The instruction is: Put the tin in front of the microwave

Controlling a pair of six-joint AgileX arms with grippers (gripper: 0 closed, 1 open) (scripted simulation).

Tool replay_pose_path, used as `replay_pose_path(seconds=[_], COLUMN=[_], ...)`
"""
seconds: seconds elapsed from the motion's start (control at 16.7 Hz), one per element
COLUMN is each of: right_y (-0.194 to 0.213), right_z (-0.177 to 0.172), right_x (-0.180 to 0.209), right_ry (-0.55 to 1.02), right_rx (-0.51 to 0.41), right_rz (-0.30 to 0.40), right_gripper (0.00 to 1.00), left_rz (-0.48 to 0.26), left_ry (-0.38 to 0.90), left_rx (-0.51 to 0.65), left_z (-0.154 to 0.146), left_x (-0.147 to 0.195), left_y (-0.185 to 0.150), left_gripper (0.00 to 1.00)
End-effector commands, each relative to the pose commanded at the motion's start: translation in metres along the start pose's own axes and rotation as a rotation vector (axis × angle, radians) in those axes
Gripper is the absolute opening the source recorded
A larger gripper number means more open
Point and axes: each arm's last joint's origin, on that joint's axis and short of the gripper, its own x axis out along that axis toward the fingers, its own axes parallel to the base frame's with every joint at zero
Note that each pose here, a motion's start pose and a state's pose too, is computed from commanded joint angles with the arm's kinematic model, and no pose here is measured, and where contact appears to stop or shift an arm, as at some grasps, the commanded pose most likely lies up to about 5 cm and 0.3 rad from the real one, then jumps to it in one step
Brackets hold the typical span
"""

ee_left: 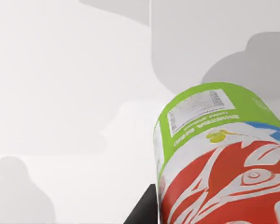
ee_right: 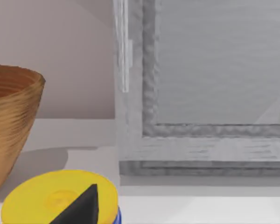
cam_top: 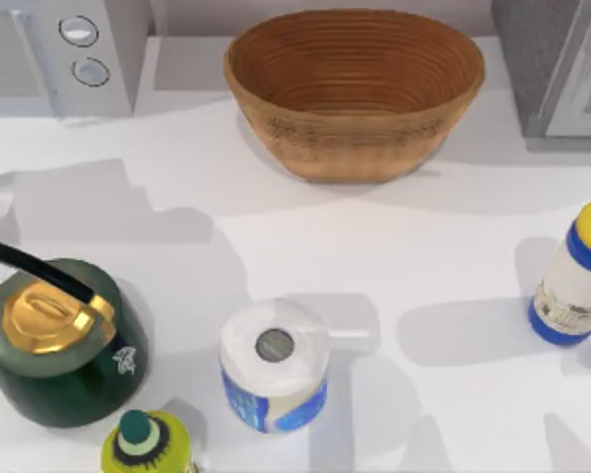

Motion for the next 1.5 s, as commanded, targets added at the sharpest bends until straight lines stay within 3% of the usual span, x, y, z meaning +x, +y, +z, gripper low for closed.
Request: replay_pose_path(seconds=[0.18,0.96,1.5], right_y=[0.0,0.0,0.0], right_z=[0.0,0.0,0.0], right_x=[0.0,0.0,0.0], right_ry=[0.0,0.0,0.0], right_rx=[0.0,0.0,0.0], right_rz=[0.0,0.0,0.0], right_gripper=[1.0,1.0,1.0], left_rz=[0.0,0.0,0.0], left_ry=[0.0,0.0,0.0], left_rx=[0.0,0.0,0.001], left_z=[0.0,0.0,0.0002], left_x=[0.0001,0.0001,0.0001], left_y=[0.0,0.0,-0.0005], left_gripper=[0.0,0.98,1.0])
